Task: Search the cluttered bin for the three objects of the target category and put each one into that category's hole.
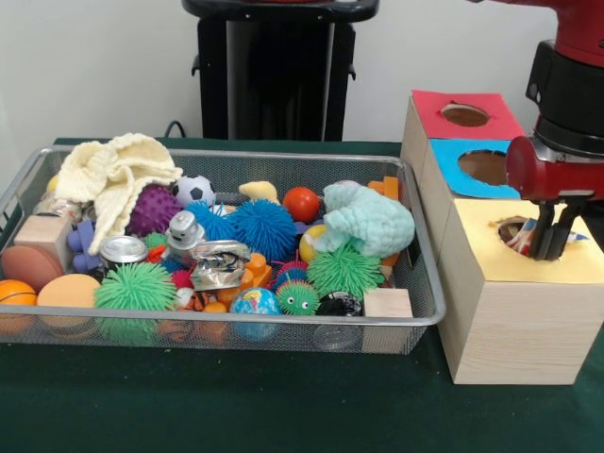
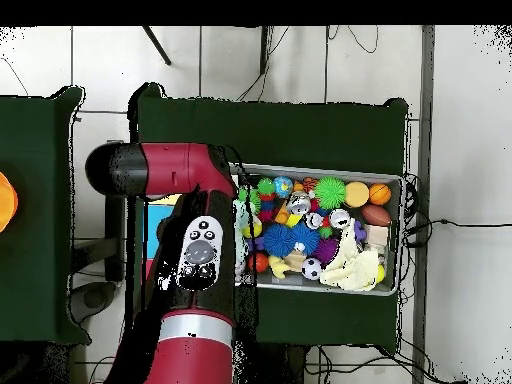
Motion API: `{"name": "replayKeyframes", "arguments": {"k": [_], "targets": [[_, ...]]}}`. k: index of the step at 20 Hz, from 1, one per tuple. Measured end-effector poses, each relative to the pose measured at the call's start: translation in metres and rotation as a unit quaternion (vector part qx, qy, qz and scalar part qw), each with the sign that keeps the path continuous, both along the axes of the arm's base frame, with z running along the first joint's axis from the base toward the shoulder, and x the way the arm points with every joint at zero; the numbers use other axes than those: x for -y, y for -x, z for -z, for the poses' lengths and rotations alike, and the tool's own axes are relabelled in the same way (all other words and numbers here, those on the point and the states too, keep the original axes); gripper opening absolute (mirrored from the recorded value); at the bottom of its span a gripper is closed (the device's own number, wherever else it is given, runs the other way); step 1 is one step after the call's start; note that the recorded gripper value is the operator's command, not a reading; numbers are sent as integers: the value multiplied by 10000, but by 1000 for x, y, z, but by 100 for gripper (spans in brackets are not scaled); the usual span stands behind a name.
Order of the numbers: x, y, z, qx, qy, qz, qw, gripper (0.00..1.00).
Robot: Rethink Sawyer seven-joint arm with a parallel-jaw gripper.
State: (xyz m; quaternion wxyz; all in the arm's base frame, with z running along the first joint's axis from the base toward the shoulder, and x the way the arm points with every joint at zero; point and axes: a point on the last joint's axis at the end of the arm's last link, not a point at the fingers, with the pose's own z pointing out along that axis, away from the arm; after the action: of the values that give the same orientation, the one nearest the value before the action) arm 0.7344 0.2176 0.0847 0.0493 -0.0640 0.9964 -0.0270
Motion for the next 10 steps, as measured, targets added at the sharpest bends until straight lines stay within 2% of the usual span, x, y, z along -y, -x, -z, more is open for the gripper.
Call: {"name": "replayKeyframes", "arguments": {"k": [5, 10], "targets": [[-2, 3, 0, -23, -12, -5, 10000, 0], [1, 17, 3, -133, -11, 24, 9999, 0]]}}
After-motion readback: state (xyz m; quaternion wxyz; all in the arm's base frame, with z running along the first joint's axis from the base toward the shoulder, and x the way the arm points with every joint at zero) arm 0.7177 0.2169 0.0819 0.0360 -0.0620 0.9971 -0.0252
